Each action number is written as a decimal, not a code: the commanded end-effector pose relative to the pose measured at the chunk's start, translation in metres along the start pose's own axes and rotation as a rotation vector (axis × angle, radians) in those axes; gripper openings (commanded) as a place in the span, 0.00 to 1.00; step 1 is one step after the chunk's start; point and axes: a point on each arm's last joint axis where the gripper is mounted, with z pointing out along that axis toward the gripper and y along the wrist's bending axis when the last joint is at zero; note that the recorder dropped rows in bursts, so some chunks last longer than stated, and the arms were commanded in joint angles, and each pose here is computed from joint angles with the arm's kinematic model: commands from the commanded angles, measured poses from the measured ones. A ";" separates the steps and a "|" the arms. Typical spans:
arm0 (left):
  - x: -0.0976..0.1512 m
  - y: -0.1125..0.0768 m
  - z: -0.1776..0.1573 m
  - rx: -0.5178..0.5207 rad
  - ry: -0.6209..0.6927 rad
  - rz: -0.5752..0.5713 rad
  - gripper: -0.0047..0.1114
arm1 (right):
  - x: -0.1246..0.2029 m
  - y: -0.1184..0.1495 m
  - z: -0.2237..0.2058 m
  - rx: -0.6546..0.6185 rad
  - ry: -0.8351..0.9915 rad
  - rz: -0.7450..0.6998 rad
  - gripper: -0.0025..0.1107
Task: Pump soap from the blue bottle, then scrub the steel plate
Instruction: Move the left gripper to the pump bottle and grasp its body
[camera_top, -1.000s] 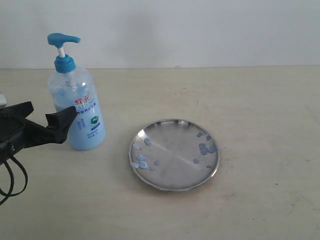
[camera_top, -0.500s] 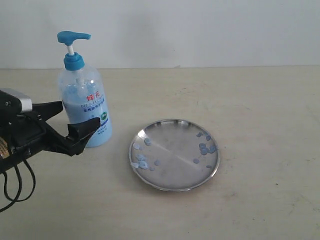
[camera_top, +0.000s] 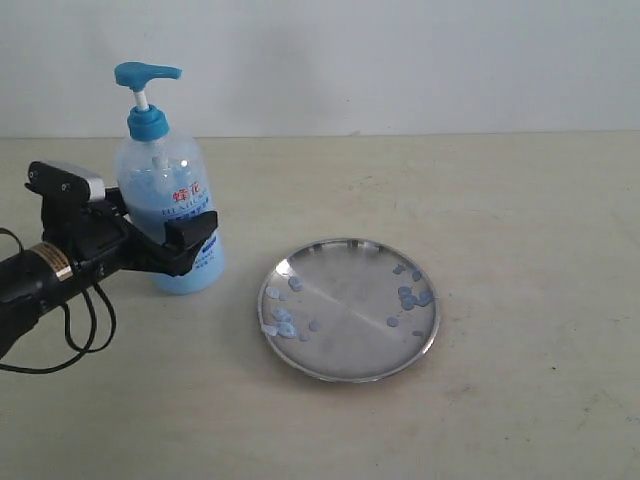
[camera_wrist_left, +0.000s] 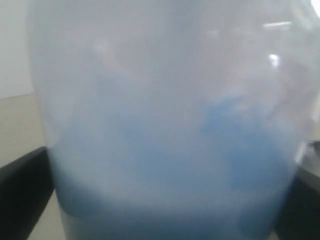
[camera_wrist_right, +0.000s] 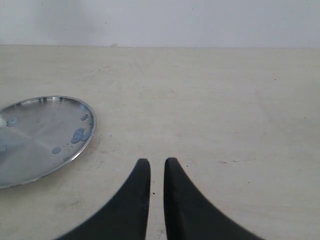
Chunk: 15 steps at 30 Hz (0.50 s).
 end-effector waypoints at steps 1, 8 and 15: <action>0.001 0.006 0.018 0.002 -0.035 0.016 0.98 | -0.002 0.000 -0.001 0.000 -0.021 -0.006 0.02; 0.000 0.010 0.027 -0.002 -0.055 0.024 0.88 | -0.002 0.000 -0.001 0.000 -0.021 -0.006 0.02; 0.000 0.010 0.027 -0.002 -0.055 0.024 0.29 | -0.002 0.000 -0.001 0.000 -0.021 -0.006 0.02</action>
